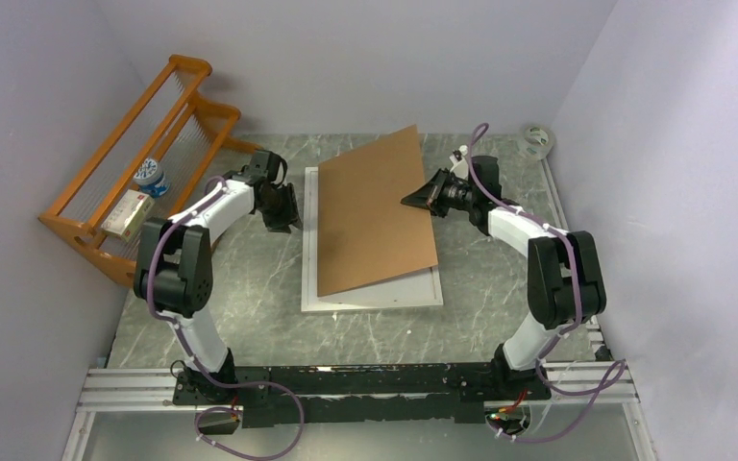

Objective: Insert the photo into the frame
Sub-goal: Place the photo frame item in the photo frame.

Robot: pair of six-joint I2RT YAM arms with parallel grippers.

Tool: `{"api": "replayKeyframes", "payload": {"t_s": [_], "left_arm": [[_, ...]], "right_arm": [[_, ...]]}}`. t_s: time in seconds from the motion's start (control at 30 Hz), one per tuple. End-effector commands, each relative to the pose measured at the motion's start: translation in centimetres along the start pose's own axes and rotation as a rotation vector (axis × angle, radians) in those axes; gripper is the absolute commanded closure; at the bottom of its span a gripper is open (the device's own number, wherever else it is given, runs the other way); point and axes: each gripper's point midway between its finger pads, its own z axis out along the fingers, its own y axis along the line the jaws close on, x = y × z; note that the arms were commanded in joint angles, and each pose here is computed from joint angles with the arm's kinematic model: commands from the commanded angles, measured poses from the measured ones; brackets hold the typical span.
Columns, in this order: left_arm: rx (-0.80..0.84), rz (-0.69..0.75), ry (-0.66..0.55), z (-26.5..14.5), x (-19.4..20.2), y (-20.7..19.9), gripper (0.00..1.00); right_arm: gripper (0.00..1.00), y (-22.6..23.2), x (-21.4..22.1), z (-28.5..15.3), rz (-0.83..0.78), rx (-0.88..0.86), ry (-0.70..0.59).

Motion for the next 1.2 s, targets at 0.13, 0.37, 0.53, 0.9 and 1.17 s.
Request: {"api": "replayKeyframes", "payload": {"t_s": [0.13,0.37,0.53,0.9,1.17], "left_arm": [[-0.047,-0.064,0.003,0.9,0.2,1.5,0.6],[-0.038,-0.074,0.061,2.9,1.3,1.8,0.61],[-0.03,-0.073,0.086,3.6,1.9,2.0,0.61],[-0.013,-0.073,0.105,4.0,2.4,1.9,0.61],[-0.002,-0.063,0.109,3.9,2.5,1.7,0.61]], "right_arm": [[1.0,2.2,-0.8,0.6,-0.027,-0.13,-0.001],[1.0,0.9,0.3,1.6,-0.016,-0.114,0.042],[1.0,0.0,0.7,1.6,-0.021,-0.084,0.046],[1.0,-0.6,2.5,0.3,-0.017,-0.058,0.053],[1.0,-1.1,2.3,0.9,-0.009,-0.069,0.045]]}}
